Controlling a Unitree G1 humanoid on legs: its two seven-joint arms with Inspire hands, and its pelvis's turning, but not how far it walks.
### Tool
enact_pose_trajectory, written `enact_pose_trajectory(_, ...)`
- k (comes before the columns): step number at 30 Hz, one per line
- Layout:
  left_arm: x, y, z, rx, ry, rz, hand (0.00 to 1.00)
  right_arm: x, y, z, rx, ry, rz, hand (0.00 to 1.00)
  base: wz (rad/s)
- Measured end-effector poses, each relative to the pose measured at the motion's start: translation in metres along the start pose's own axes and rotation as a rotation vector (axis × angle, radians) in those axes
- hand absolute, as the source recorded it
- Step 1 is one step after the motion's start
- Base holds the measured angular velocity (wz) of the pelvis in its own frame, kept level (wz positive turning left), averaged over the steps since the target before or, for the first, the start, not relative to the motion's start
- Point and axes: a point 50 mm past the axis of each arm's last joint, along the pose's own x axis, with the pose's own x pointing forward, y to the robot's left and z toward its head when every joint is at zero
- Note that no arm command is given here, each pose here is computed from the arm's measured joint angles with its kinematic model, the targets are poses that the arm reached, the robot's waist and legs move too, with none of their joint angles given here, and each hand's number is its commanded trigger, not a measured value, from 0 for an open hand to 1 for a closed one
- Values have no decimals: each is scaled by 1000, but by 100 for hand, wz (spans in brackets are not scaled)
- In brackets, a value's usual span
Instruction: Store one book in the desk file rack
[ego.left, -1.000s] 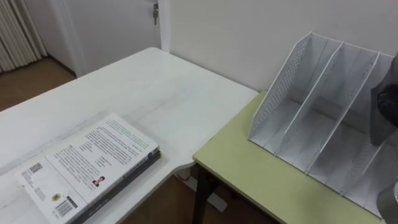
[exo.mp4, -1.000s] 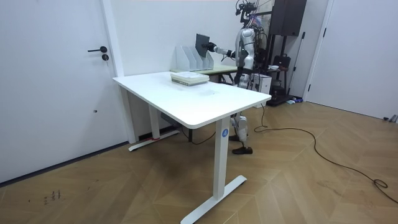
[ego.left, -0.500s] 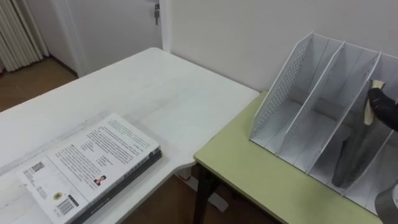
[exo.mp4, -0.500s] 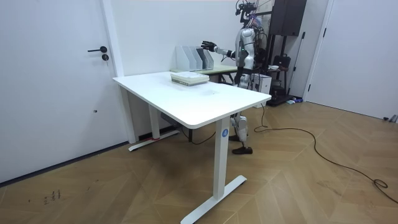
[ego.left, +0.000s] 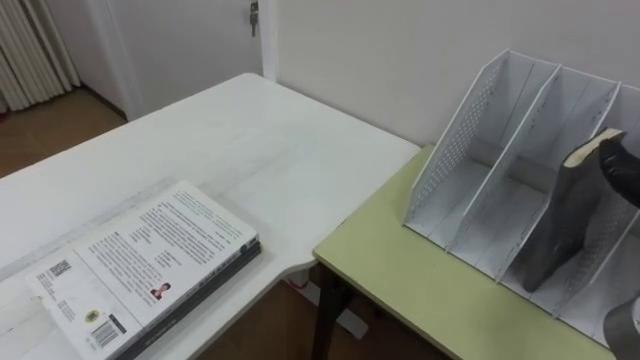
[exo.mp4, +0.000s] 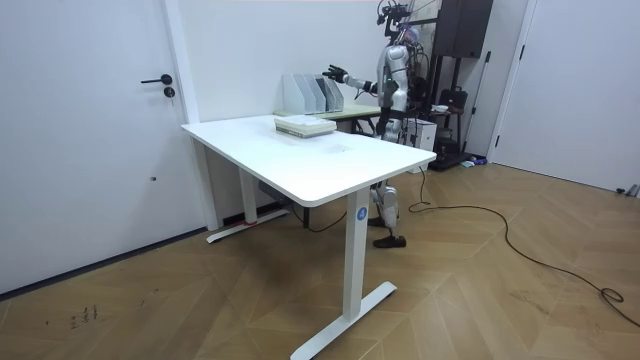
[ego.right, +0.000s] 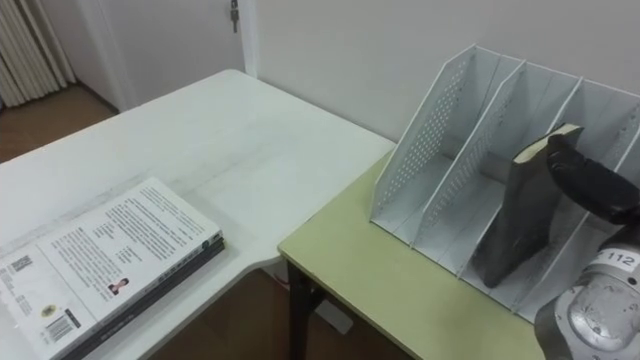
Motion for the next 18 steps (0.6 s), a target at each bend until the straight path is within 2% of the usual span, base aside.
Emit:
enact_pose_trajectory(7, 0, 0, 0, -4, -6, 1, 0, 0, 1, 3, 11, -11, 13, 0, 0)
enact_pose_trajectory(15, 0, 1, 0, 1, -15, -5, 0, -6, 13, 33, 114, -111, 163, 0, 0)
enact_pose_trajectory(18, -1, 1, -1, 0, -21, -4, 0, -12, 20, 45, 203, -118, 256, 0, -2)
